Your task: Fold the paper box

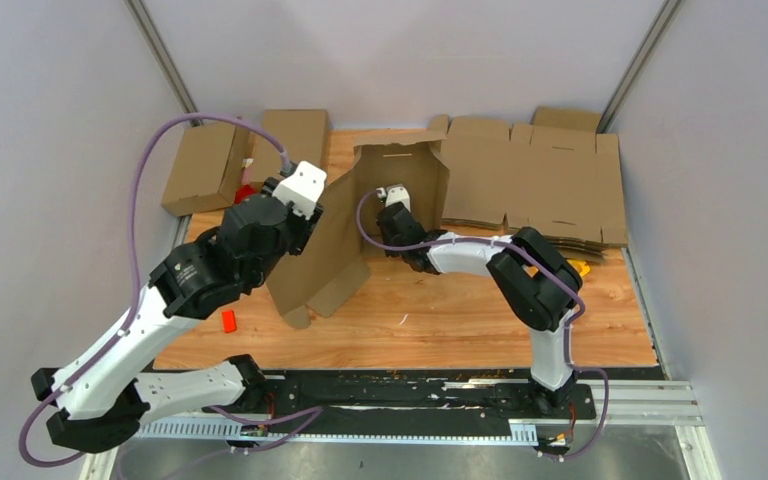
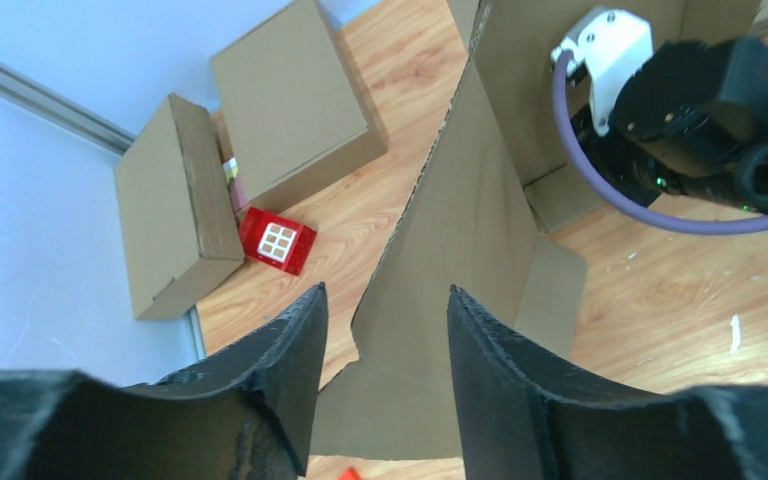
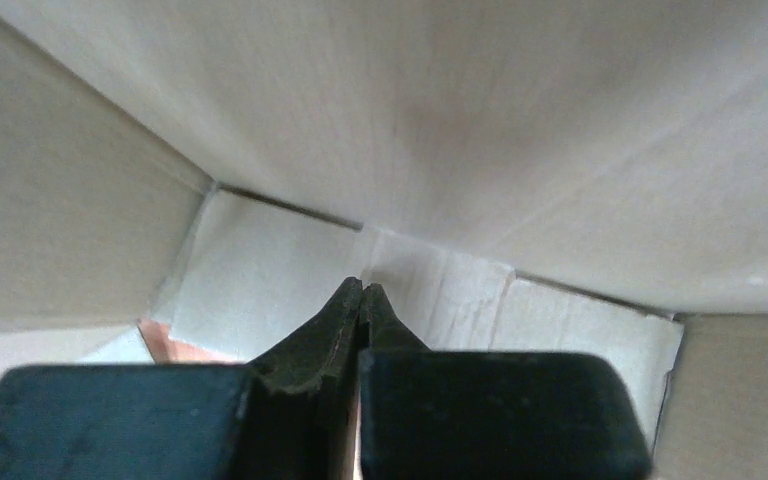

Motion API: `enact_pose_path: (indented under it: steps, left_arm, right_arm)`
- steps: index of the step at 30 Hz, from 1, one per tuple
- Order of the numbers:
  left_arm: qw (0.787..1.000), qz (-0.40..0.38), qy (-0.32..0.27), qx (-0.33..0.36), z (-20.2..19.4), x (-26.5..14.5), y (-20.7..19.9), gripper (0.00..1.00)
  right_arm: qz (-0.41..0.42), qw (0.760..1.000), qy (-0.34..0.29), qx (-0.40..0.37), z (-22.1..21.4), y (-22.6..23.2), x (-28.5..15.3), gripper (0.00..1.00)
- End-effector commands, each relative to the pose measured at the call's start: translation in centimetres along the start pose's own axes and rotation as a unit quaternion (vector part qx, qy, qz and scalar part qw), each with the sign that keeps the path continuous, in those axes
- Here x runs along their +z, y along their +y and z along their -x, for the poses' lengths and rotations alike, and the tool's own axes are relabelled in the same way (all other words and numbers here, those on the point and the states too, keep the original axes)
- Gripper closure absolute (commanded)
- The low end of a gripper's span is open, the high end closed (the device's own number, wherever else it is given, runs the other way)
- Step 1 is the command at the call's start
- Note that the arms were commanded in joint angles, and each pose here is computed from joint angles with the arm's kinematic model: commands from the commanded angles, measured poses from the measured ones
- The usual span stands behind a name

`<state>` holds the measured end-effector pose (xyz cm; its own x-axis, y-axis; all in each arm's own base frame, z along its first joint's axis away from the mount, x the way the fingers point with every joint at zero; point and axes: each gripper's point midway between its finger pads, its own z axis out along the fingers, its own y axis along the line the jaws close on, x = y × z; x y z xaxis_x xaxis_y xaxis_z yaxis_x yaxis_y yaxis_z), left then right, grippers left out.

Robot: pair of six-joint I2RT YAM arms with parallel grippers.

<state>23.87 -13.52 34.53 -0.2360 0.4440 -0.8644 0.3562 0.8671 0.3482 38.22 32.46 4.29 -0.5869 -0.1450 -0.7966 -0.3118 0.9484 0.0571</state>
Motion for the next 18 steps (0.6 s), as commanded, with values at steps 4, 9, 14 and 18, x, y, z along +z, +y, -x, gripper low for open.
enact_pose_path:
  steps: [4, 9, 14, 18]
  left_arm:
    - [0.995, 0.017, -0.042, -0.087, 2.0, -3.5, 2.7, 0.37]
    - [0.991, 0.045, -0.036, -0.124, 0.3, -5.5, 4.6, 0.2]
    - [0.986, 0.043, -0.037, -0.154, -2.8, -6.8, 4.9, 0.0]
    - [0.984, 0.039, -0.03, -0.173, -5.0, -6.8, 4.3, 0.0]
  right_arm:
    - [0.06, 0.997, -0.048, -0.02, 4.8, 2.1, -5.1, 0.87]
    - [0.089, 0.992, -0.072, -0.045, 7.6, 2.6, -11.1, 0.68]
    - [0.099, 0.99, -0.09, -0.045, 8.0, 0.8, -16.3, 0.41]
    - [0.113, 0.987, -0.11, -0.045, 8.2, -0.6, -20.1, 0.2]
